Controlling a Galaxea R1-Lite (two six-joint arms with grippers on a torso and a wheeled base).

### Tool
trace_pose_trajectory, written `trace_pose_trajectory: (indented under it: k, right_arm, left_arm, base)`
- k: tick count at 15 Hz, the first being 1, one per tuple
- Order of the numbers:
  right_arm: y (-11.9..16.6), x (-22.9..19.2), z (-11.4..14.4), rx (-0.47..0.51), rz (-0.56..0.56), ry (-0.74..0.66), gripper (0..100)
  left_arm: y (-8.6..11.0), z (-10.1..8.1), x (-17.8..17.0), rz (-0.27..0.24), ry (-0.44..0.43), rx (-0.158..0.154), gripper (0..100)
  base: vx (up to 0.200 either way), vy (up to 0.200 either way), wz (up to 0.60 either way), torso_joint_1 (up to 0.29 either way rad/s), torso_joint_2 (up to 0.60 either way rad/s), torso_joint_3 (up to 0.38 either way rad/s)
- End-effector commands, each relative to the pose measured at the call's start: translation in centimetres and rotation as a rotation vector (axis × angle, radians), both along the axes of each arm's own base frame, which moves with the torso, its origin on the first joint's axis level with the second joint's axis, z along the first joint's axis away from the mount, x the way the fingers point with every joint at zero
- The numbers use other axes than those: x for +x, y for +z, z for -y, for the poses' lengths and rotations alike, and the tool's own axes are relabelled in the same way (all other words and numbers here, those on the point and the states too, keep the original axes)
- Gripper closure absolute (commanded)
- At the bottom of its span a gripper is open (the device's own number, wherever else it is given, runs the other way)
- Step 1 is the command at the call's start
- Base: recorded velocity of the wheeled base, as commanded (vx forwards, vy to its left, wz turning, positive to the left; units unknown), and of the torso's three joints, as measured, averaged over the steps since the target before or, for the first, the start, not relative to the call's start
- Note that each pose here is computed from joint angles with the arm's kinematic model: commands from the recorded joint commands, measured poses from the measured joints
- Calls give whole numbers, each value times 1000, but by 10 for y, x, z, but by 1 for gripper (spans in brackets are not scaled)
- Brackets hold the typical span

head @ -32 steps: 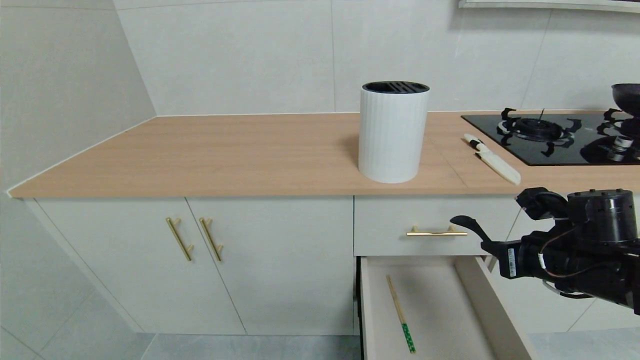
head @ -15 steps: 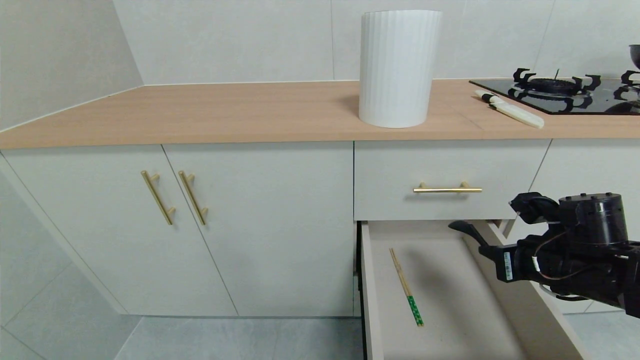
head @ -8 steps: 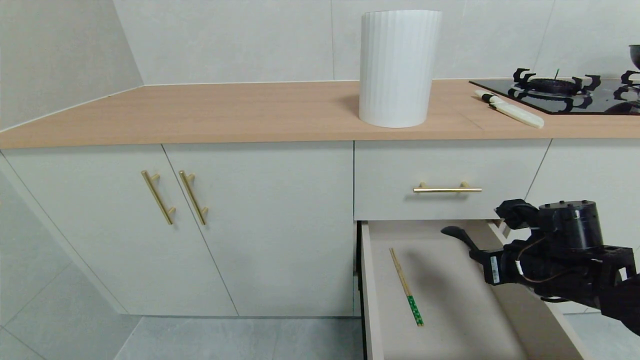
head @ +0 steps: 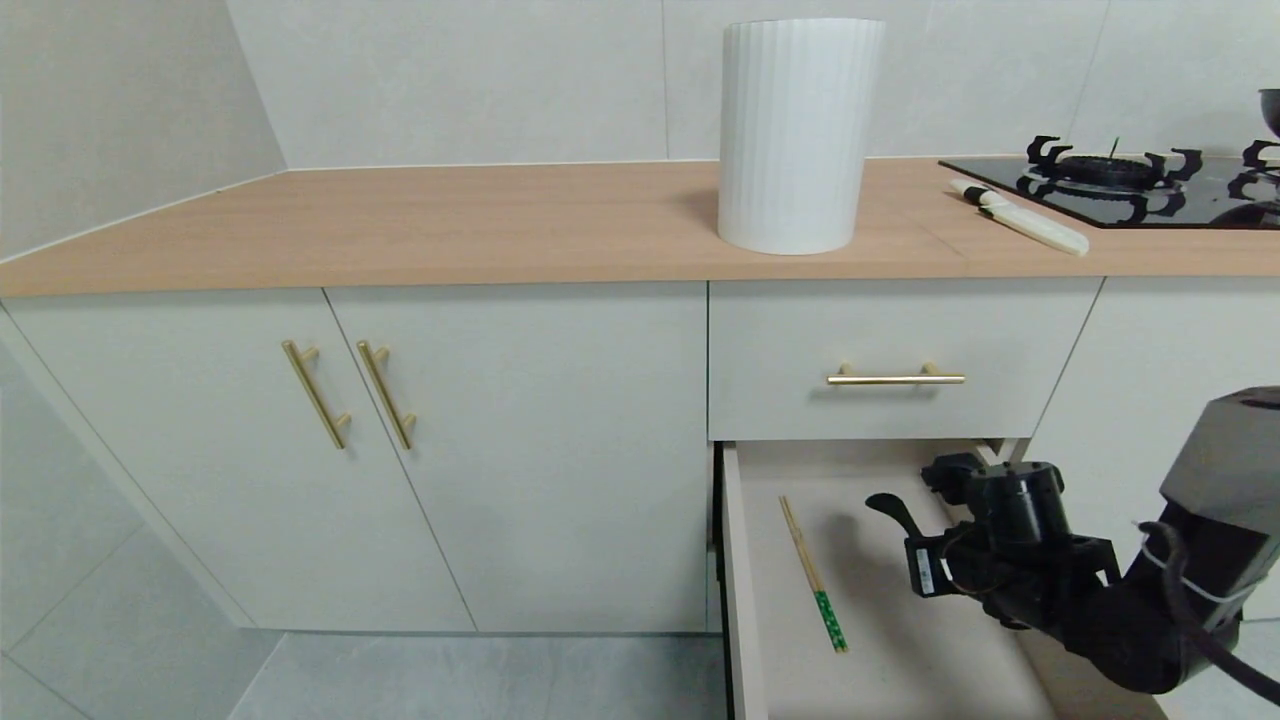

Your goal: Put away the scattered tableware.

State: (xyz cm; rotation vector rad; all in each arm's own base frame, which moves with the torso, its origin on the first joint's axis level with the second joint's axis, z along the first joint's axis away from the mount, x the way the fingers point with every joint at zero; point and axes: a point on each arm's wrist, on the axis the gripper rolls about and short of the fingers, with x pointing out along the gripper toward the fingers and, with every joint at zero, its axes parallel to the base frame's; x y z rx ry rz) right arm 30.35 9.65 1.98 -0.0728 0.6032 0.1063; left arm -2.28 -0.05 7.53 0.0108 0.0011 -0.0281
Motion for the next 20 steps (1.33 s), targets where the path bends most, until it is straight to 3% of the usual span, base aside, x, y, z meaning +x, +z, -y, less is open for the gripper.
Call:
trace_pose_trajectory:
  k: [1, 8, 19, 20]
  right_arm:
    - [-29, 3, -2, -28, -75, -2, 100]
    - [-52, 2, -3, -50, -142, 4, 100]
    - [-53, 2, -3, -51, -145, 3, 100]
    - [-53, 2, -3, -52, -145, 4, 0]
  left_arm:
    - [0, 0, 0, 0, 0, 0, 0]
    - [0, 0, 0, 0, 0, 0, 0]
    - [0, 0, 0, 0, 0, 0, 0]
    - [0, 0, 0, 0, 0, 0, 0]
  base:
    - [0, 0, 0, 0, 0, 0]
    - [0, 0, 0, 0, 0, 0]
    - [0, 0, 0, 0, 0, 0]
    - [0, 0, 0, 0, 0, 0]
